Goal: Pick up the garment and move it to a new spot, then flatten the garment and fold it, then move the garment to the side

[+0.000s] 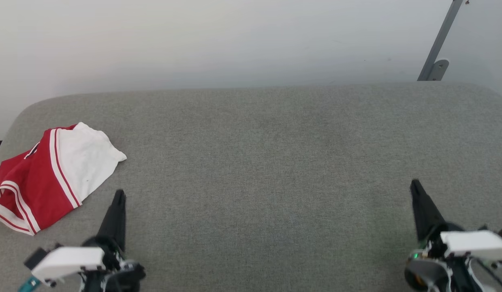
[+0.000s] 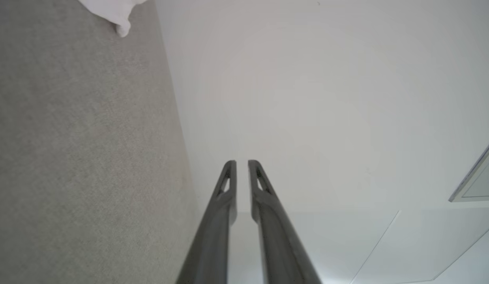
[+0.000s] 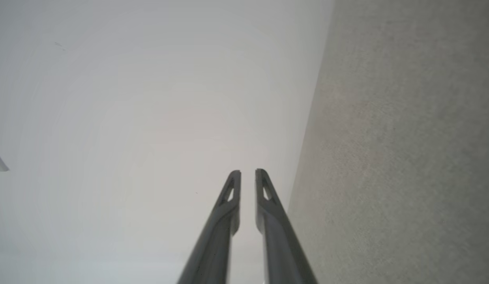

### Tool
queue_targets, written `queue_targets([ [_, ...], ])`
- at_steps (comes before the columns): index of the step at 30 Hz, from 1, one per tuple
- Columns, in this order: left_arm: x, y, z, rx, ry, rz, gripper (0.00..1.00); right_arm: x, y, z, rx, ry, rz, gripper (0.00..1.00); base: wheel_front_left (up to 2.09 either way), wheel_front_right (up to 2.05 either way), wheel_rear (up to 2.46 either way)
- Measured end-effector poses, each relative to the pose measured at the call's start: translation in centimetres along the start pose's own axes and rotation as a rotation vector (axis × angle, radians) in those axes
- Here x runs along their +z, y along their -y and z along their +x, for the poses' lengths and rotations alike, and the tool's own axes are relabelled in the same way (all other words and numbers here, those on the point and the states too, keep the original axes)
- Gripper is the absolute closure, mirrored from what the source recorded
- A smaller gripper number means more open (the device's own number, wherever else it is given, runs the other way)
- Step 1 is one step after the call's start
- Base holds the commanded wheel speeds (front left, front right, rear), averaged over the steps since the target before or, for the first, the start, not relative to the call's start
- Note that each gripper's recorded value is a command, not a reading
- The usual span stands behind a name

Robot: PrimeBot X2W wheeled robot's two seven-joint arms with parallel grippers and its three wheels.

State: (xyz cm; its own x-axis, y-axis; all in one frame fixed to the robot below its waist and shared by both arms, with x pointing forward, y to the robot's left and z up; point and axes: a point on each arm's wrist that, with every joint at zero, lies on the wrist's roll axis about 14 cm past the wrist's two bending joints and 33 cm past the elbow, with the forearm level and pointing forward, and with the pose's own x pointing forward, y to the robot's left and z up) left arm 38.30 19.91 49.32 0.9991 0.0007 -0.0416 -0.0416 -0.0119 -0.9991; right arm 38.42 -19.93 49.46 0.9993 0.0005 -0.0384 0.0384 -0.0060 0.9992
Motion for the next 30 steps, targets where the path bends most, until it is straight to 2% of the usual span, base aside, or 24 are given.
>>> queue_targets([
  [5,-0.2,-2.3,-1.1,0.068,0.004,-0.015,0.0,0.0,2.4,-1.1,-0.07,0.004,0.009,0.0,0.0,0.0,0.0],
  [14,0.6,-1.8,-0.7,0.055,0.036,0.033,0.0,0.5,1.6,-0.2,-0.053,0.021,-0.041,0.0,0.0,0.0,0.0],
  [24,1.2,-0.9,-0.2,0.04,0.038,0.243,0.0,1.0,0.9,0.6,-0.044,0.025,-0.217,0.0,0.0,0.0,0.0],
  [25,1.4,-0.8,-0.2,0.039,0.043,0.289,0.0,0.9,0.6,0.8,-0.039,0.019,-0.266,0.0,0.0,0.0,0.0],
  [26,1.4,-0.8,-0.2,0.039,0.043,0.289,0.0,0.9,0.6,0.8,-0.039,0.019,-0.266,0.0,0.0,0.0,0.0],
  [30,1.4,-0.8,-0.2,0.042,0.04,0.407,0.0,1.1,0.2,1.2,-0.03,0.013,-0.37,0.0,0.0,0.0,0.0],
])
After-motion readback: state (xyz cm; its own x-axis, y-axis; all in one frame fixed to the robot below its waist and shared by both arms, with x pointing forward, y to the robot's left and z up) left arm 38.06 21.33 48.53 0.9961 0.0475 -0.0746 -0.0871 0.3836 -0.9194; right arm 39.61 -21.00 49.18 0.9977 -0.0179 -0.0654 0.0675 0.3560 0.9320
